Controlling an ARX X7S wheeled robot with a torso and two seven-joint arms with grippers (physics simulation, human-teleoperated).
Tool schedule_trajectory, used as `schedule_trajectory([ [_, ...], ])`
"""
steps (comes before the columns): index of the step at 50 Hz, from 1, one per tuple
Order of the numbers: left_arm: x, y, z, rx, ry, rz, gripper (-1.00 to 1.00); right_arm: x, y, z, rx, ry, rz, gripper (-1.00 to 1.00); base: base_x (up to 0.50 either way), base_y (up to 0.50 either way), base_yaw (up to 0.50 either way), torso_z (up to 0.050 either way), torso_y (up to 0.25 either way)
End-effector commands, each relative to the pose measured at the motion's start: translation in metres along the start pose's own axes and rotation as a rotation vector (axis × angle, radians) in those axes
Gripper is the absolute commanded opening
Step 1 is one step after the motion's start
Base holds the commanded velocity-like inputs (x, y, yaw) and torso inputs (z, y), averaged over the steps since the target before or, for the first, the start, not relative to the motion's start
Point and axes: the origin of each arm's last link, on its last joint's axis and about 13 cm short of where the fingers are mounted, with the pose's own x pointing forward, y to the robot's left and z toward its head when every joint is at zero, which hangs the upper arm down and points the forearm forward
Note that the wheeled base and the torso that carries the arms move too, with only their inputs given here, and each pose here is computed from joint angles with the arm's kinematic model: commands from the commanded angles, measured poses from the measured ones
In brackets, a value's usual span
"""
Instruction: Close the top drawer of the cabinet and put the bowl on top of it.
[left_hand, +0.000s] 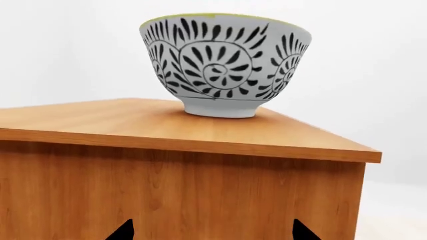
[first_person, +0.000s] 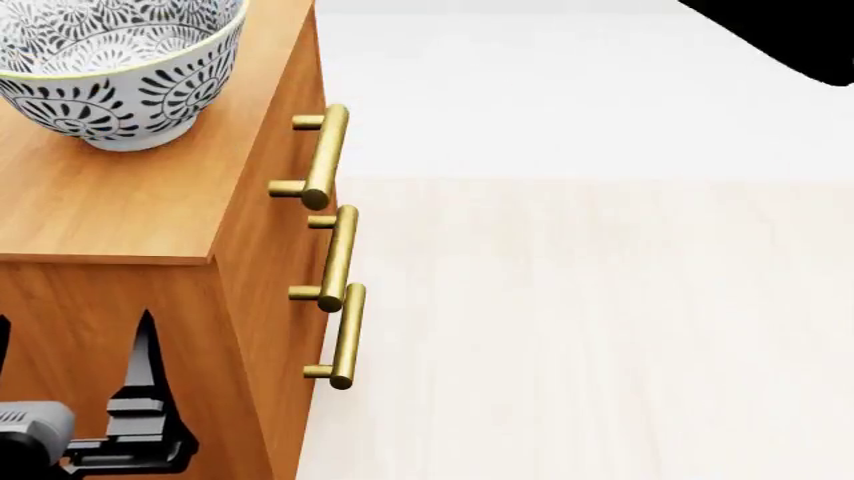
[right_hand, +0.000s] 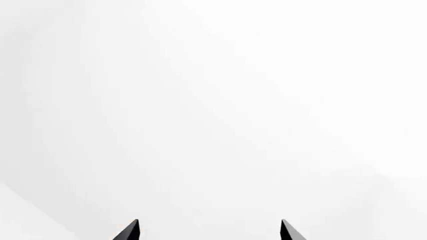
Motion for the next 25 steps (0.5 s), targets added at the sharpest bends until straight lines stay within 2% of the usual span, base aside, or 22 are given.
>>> schedule_trajectory([
  [1,-0.003,-0.002,0.001,-0.002,-0.009,0.000,1.00,-0.053,-0.011,-0.084,0.016,0.154,-0.079,1.00,0.00,0.00,0.00,0.000,0.000],
  [12,-0.002,-0.001,0.002,0.001,-0.016,0.004,1.00,-0.107,0.010,-0.157,0.065,0.269,-0.108,1.00,0.00,0.00,0.00,0.000,0.000],
  [20,-0.003,-0.003,0.003,0.013,-0.021,0.003,1.00,-0.139,0.029,-0.187,0.109,0.307,-0.092,1.00,0.00,0.00,0.00,0.000,0.000],
  [25,-0.003,-0.004,0.003,0.017,-0.023,0.004,1.00,-0.149,0.034,-0.202,0.131,0.337,-0.093,1.00,0.00,0.00,0.00,0.000,0.000],
])
